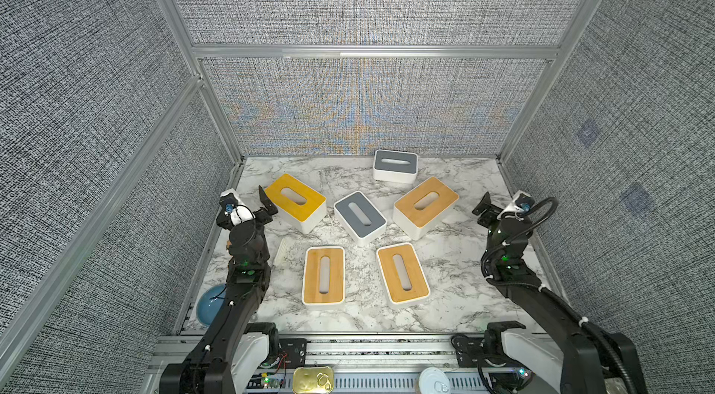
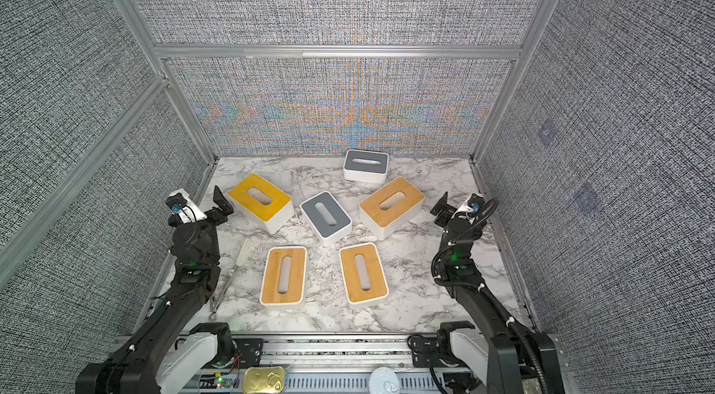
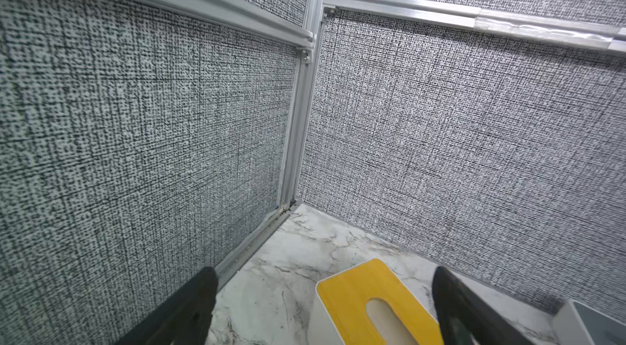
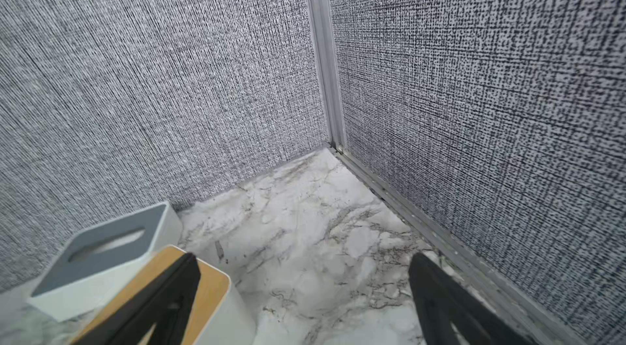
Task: Stack the tissue boxes
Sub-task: Move the tissue box to the center of the board.
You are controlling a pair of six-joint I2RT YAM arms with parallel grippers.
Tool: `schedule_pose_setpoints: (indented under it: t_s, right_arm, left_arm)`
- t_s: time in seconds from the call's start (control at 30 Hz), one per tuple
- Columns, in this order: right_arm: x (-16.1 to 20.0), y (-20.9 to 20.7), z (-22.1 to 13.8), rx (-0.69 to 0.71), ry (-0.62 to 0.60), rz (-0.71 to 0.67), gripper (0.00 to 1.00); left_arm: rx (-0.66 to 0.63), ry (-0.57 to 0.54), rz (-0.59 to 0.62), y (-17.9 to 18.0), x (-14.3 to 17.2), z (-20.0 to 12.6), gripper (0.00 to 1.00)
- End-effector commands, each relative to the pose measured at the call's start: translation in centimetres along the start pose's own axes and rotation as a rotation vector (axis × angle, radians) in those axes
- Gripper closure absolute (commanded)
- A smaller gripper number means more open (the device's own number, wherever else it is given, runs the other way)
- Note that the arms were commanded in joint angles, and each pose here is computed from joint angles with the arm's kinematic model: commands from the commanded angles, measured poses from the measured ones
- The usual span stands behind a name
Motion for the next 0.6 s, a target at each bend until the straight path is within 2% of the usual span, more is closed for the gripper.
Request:
schedule_pose_setpoints:
  t_s: [0.0, 0.17, 0.23, 0.37, 0.43, 0.5, 0.57]
  right_arm:
    - [1.8, 1.2, 0.1, -0.055, 0.153, 0.116, 0.01]
    - [1.6, 2.1, 0.3, -0.120, 0.191, 0.266, 0.01]
    - [1.2, 2.4, 0.4, -0.140, 0.196, 0.297, 0.01]
    - [0.3, 2.9, 0.6, -0.141, 0.231, 0.319, 0.01]
    - [0.1, 3.3, 0.6, -0.152, 0.253, 0.316, 0.01]
    - [-0.1, 3.9, 0.8, -0.169, 0.280, 0.297, 0.01]
    - [0.3, 4.5, 1.1, -0.186, 0.318, 0.283, 0.01]
  left_arm:
    - [0.104, 0.205, -0.098, -2.2, 2.4, -0.3, 0.01]
    - [0.253, 0.198, -0.282, -4.4, 1.7, -1.8, 0.01]
    - [0.339, 0.181, -0.312, -5.4, 1.7, -2.5, 0.01]
    - [0.451, 0.286, -0.310, -8.0, 2.4, -2.1, 0.01]
    - [0.566, 0.322, -0.292, -9.9, 2.8, -2.7, 0.01]
    - [0.579, 0.355, -0.319, -10.6, 3.3, -2.7, 0.01]
    - [0.607, 0.448, -0.356, -11.9, 3.9, -2.6, 0.01]
Point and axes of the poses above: each gripper's point midway between its finger pads, its own z axis out along the fingers, its own y axis along the line the jaws close on, x = y × z, the point moved 1 cm from there along -z, back along the fingers, and after that the axes turned 8 degrees about -z, right-handed, at the moved point
